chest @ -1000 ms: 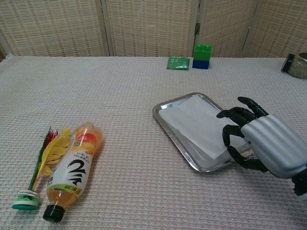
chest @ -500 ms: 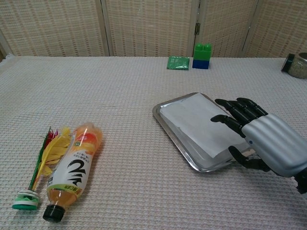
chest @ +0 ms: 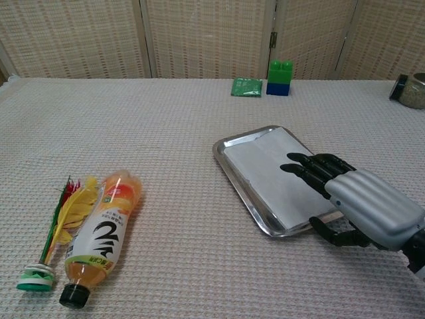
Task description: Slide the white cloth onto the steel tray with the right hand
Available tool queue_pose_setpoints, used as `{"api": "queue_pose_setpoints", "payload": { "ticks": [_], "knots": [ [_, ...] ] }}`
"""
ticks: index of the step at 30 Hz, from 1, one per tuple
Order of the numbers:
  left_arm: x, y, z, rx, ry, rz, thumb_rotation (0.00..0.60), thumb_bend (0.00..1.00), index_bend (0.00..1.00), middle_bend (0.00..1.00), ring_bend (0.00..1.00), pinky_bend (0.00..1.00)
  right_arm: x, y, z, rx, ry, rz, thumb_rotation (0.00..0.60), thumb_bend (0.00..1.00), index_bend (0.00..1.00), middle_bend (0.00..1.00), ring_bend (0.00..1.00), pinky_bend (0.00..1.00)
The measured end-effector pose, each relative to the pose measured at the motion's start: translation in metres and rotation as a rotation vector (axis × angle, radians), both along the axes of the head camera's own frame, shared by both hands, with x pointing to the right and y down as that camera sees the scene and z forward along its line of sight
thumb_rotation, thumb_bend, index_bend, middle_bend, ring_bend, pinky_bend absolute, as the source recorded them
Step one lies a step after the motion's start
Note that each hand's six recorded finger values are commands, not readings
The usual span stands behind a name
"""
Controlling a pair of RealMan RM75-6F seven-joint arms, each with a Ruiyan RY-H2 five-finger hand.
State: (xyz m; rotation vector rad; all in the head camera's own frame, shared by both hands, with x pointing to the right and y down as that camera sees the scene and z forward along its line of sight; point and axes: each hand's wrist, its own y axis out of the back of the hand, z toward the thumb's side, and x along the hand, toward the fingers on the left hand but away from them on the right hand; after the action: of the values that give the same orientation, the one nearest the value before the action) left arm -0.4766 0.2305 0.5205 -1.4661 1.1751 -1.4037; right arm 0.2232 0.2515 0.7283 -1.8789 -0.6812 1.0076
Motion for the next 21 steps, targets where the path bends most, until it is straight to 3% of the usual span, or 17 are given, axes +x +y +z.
{"api": "queue_pose_setpoints", "payload": {
  "ticks": [4,8,15,21],
  "knots": [
    [0.001,0.0,0.001,-0.003,-0.003,0.004,0.6,0.29,0.0,0.0,0.0,0.0,0.004,-0.006,-0.024,-0.028,-0.056,0.026,0.6,0.53,0.05,0.0,0.0,0.0],
    [0.003,0.001,0.003,-0.007,-0.009,0.011,0.6,0.29,0.0,0.0,0.0,0.0,0.02,-0.015,-0.049,0.002,-0.105,0.068,0.6,0.53,0.05,0.0,0.0,0.0],
    [0.006,0.002,0.008,-0.024,-0.023,0.02,0.6,0.29,0.0,0.0,0.0,0.0,0.056,-0.024,-0.087,0.101,-0.174,0.17,0.6,0.53,0.05,0.0,0.0,0.0],
    [0.008,0.003,0.012,-0.037,-0.036,0.028,0.6,0.29,0.0,0.0,0.0,0.0,0.097,-0.024,-0.111,0.209,-0.151,0.249,0.6,0.53,0.05,0.0,0.0,0.0]
  ]
}}
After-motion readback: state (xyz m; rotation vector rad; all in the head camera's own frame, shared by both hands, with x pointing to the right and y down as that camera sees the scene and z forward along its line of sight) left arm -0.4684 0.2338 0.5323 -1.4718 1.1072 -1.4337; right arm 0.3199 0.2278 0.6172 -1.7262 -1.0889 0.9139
